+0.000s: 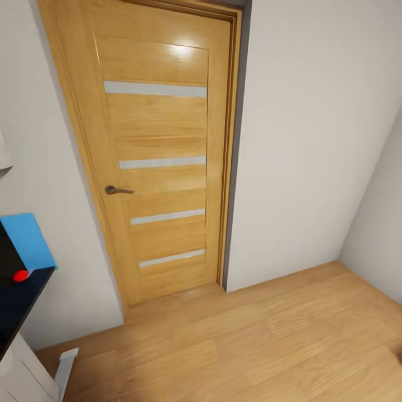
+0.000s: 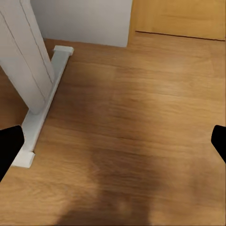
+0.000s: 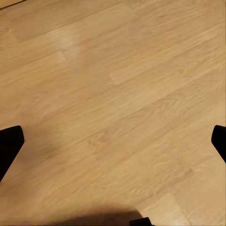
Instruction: In the bedroom, organize the workspace by keeping the computer under the desk, ensuring the monitor is on the desk, placing the keyboard on the desk next to the monitor, placing the mouse on the desk next to the keyboard, moving the folder from the swivel chair onto the desk next to the mouse, stacking the notebook on top of the folder with the pen on top of the notebook, and positioning the swivel chair next to the desk.
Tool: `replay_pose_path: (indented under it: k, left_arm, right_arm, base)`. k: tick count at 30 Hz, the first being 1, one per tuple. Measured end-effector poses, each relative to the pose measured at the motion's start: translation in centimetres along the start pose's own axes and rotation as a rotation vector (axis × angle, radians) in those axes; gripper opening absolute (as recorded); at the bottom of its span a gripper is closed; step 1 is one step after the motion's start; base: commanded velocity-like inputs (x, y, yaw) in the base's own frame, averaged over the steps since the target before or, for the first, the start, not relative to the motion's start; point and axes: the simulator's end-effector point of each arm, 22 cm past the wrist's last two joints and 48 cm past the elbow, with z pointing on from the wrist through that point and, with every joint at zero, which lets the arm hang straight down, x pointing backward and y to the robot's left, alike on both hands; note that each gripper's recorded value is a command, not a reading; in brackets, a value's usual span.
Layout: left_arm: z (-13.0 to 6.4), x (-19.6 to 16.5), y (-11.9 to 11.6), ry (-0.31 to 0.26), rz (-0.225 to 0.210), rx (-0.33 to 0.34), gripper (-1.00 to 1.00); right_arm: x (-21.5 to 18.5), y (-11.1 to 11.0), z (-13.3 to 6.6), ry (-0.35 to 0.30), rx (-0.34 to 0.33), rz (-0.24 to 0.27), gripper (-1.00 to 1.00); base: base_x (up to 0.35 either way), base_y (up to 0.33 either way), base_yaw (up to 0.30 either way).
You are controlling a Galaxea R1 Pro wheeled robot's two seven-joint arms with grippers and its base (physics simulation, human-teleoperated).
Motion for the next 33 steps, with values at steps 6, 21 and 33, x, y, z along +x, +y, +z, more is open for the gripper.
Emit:
replay_pose_path:
  k: [6,21,33]
  left_arm:
    - [-1.0,0.7,0.6,0.006,0.009,-0.004,1.0]
    - [-1.2,0.8,0.9,0.009,0.011,-0.007,1.0]
    - [-1.2,0.8,0.9,0.01,0.013,-0.007,1.0]
  right_arm:
    - [0.0,0.0,0.0,0.0,0.0,0.0,1.0]
    - [0.0,0.0,0.0,-0.002,0.0,0.0,1.0]
    - [-1.5,-3.8,0.5,-0.047,0.027,-0.056,1.0]
  base:
    - [0.0,-0.002,0.278]
    - [0.0,0.0,0.278]
    - [0.0,0.0,0.278]
